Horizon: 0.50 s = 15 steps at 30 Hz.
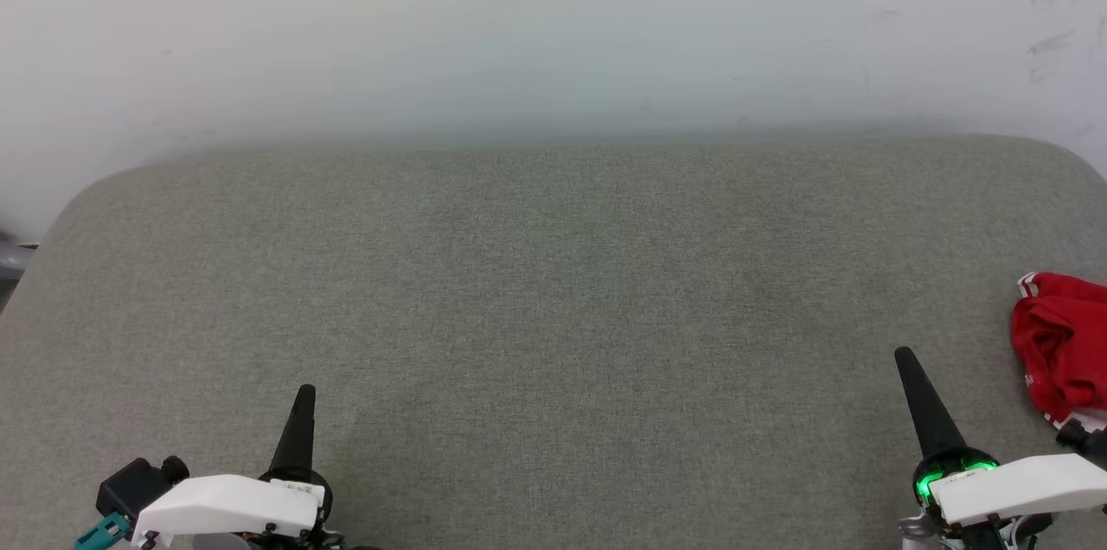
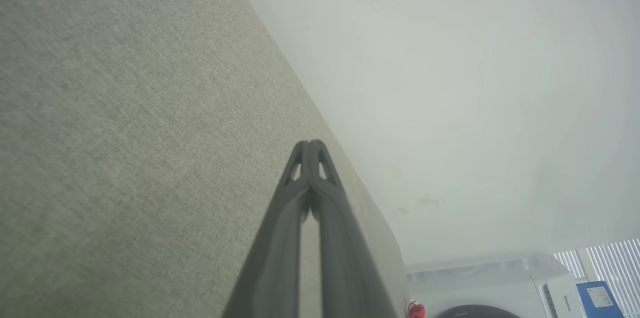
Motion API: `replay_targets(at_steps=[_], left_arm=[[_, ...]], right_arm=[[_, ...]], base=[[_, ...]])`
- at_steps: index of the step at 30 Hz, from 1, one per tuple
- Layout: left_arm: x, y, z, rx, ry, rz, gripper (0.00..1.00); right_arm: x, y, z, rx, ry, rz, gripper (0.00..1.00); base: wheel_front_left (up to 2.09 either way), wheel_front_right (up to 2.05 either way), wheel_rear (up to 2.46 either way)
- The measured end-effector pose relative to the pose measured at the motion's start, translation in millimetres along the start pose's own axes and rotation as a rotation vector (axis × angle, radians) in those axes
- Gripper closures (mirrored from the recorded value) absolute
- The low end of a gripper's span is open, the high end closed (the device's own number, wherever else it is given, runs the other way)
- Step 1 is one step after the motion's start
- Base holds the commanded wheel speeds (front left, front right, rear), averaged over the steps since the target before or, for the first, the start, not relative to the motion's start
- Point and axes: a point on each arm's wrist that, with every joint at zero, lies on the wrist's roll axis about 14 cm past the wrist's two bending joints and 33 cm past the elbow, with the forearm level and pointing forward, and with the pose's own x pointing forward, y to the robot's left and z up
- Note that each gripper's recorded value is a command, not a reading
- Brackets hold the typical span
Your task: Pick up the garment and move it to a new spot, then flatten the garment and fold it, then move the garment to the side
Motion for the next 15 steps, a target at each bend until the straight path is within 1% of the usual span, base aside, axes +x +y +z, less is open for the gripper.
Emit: replay_targets(at_steps=[15], left_arm=[[4.7,-5.3,2.7,-0.151,0.003,-0.019,1.00]], right_arm=[[8.2,-0.7,3.2,0.147,-0.013,0.001,1.00]], base=[[0.00,0.00,0.00]])
